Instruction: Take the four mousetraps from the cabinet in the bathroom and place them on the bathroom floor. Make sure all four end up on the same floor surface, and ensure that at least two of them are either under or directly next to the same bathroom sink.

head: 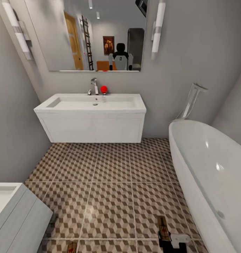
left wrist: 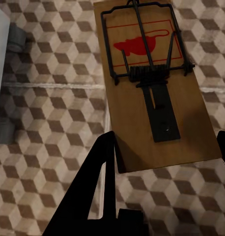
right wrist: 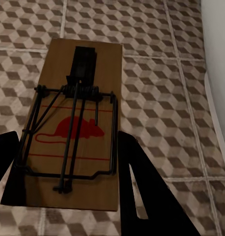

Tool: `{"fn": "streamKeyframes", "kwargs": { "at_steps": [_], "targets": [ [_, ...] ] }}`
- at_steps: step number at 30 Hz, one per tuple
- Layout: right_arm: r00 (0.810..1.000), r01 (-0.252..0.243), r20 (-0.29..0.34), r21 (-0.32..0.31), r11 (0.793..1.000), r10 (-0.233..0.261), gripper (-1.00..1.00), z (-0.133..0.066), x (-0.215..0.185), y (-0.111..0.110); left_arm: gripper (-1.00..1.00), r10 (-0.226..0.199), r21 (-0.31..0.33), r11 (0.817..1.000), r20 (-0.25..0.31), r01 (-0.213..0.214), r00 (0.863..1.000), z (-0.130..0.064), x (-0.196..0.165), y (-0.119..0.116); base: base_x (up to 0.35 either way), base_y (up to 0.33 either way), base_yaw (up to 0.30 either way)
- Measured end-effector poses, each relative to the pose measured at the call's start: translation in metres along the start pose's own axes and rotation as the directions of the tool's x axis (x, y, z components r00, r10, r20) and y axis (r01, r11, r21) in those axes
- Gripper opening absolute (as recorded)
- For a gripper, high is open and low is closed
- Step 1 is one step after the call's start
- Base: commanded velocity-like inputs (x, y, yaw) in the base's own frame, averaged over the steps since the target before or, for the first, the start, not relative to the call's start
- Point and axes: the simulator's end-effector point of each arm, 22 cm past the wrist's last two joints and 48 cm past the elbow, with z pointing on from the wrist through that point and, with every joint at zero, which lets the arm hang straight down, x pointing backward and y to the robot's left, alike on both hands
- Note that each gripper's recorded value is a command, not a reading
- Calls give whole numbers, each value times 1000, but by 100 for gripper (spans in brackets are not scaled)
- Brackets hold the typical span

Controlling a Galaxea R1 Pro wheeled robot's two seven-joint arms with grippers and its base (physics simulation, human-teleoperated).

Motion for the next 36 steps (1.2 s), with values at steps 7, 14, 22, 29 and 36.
{"fn": "streamKeyframes", "kwargs": {
  "at_steps": [7, 14, 22, 29, 36],
  "targets": [
    [1000, 0, -1, 0, 1000, 0, -100, 0, 0, 0, -100, 0, 0, 1000, -1, 0, 1000, 0, 0, 0, 263, 0, 0],
    [1000, 0, -1, 0, 1000, 0, -100, 0, 0, 0, -100, 0, -1, 1000, 0, 0, 1000, 0, 0, 1, 263, 0, 0],
    [1000, 0, -1, 0, 1000, 0, -100, 0, 0, 0, -100, 0, -2, 1000, 0, 0, 1000, 0, 0, 1, 263, 0, 0],
    [1000, 0, -1, 0, 1000, 0, -100, 0, 0, 0, -100, 0, -2, 1000, 0, 0, 1000, 0, 0, 1, 263, 0, 0],
    [1000, 1, -2, 1, 1000, -1, -100, 0, 1, -1, -100, 0, -2, 1000, 1, 0, 1000, 0, 0, 1, 263, 0, 0]
  ]
}}
